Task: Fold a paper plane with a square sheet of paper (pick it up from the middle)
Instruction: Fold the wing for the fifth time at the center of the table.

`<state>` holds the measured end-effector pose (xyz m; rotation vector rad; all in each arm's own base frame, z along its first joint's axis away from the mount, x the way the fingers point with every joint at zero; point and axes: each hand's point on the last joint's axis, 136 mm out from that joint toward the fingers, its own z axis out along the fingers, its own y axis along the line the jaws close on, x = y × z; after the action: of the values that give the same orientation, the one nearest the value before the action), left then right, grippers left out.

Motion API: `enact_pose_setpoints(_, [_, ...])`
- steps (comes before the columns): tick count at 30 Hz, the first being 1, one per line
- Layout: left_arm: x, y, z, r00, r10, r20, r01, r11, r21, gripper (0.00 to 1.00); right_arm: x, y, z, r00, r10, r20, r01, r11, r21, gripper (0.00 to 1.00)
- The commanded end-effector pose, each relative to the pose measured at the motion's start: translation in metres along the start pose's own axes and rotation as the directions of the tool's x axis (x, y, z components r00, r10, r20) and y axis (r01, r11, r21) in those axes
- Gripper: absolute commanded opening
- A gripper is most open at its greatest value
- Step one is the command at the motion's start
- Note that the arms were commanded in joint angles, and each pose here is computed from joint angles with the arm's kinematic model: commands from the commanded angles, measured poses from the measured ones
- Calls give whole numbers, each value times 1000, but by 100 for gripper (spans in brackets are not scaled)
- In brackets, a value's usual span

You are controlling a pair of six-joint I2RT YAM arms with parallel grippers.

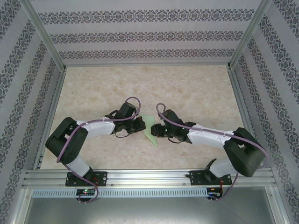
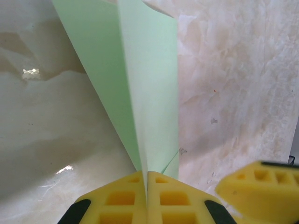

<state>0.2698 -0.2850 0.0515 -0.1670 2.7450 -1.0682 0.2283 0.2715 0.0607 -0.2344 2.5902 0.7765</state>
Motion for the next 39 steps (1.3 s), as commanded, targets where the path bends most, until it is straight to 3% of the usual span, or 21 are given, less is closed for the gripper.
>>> enact_pose_setpoints(1, [1, -5, 2, 1000, 23, -12, -23, 1000, -10, 1, 6, -14, -7, 990, -122, 69, 113, 987, 117, 33])
enact_pose_setpoints(8, [1, -4, 2, 1000, 15, -12, -15, 1000, -7, 2, 9, 15, -22, 848, -462, 260, 434, 886, 161, 36])
enact_pose_setpoints(16, [-1, -5, 2, 1000, 24, -7, -24, 1000, -9, 2, 22, 32, 3, 686, -707, 174, 644, 701, 306, 35])
enact_pose_setpoints(25, [-2, -9, 1, 999, 32, -9, -32, 999, -2, 2, 22, 29, 18, 604, -792, 86, 695, 577, 430, 32])
enact_pose_setpoints(39, [3, -4, 2, 999, 27, -22, -28, 1000, -11, 2, 23, 20, 26, 589, -807, 51, 684, 530, 501, 26])
